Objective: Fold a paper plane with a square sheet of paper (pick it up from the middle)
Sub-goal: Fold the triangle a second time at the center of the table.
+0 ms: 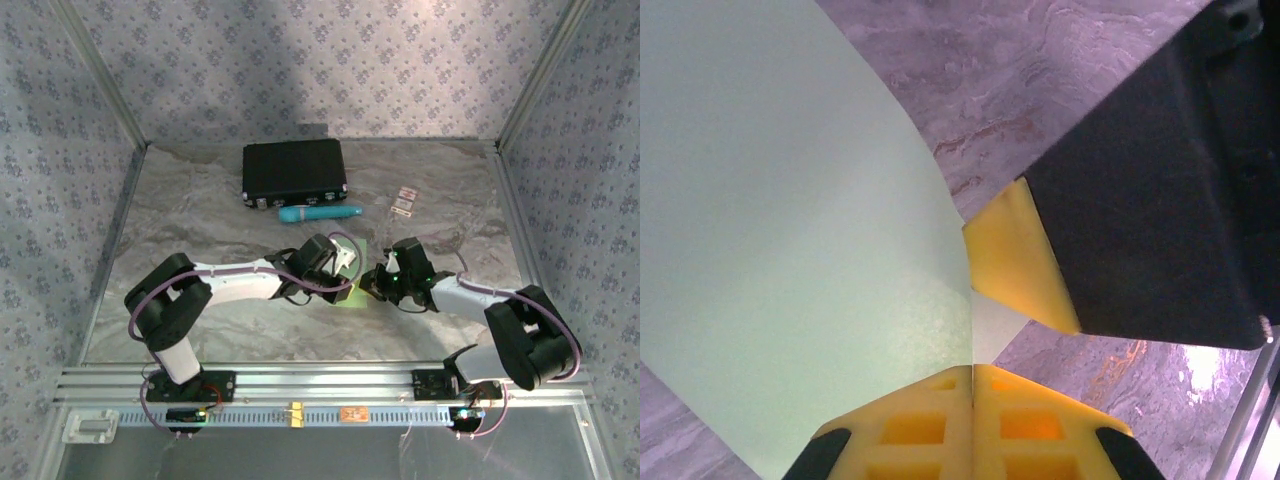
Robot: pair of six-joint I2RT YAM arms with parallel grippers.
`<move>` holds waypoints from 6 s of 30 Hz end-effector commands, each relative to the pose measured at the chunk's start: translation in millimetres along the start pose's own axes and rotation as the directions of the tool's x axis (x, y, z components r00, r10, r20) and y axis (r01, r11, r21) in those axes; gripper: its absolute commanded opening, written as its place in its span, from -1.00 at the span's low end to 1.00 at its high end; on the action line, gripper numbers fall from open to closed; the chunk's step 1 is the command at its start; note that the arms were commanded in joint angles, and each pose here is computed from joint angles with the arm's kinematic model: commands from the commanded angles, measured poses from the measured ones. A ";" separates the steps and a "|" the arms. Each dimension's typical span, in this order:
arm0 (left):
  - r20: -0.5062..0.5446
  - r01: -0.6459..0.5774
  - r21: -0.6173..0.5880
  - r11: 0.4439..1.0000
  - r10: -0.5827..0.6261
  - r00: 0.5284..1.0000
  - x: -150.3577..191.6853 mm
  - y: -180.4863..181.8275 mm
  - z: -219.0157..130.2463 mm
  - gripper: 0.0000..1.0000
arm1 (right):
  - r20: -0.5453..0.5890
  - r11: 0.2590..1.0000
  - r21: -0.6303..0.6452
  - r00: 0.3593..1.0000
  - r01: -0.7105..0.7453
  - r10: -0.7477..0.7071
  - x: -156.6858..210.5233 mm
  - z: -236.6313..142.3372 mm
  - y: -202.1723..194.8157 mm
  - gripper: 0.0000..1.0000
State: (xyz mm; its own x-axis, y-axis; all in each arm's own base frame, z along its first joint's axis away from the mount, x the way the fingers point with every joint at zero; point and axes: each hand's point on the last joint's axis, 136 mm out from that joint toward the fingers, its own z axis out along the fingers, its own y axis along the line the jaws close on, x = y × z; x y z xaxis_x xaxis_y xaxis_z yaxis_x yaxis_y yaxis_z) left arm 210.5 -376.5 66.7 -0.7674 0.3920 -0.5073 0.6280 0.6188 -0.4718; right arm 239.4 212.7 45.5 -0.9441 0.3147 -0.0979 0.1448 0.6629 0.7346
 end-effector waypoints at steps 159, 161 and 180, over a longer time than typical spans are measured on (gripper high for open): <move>-0.001 0.077 -0.256 0.964 -0.080 0.997 -18.9 62.8 25.6 -0.98 | -0.108 0.960 0.258 0.991 0.109 -0.083 5.7 5.7 -46.8 -0.80; -0.004 0.077 -0.258 0.963 -0.081 0.997 -18.4 63.4 26.2 -0.98 | -0.108 0.960 0.259 0.991 0.107 -0.081 5.7 5.6 -46.9 -0.80; 0.021 0.094 -0.246 0.965 -0.092 0.996 -19.0 61.7 23.2 -0.98 | -0.108 0.960 0.258 0.991 0.108 -0.083 5.6 5.9 -46.9 -0.80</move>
State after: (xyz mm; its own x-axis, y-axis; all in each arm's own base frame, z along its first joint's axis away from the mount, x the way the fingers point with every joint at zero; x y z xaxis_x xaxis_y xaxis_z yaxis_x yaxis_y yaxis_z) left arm 264.5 -361.0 25.8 -0.8176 0.3425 -0.4628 0.5102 0.8035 -0.3068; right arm 241.0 199.4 17.3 -0.9747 0.1871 -0.1223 0.0823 0.8093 0.5816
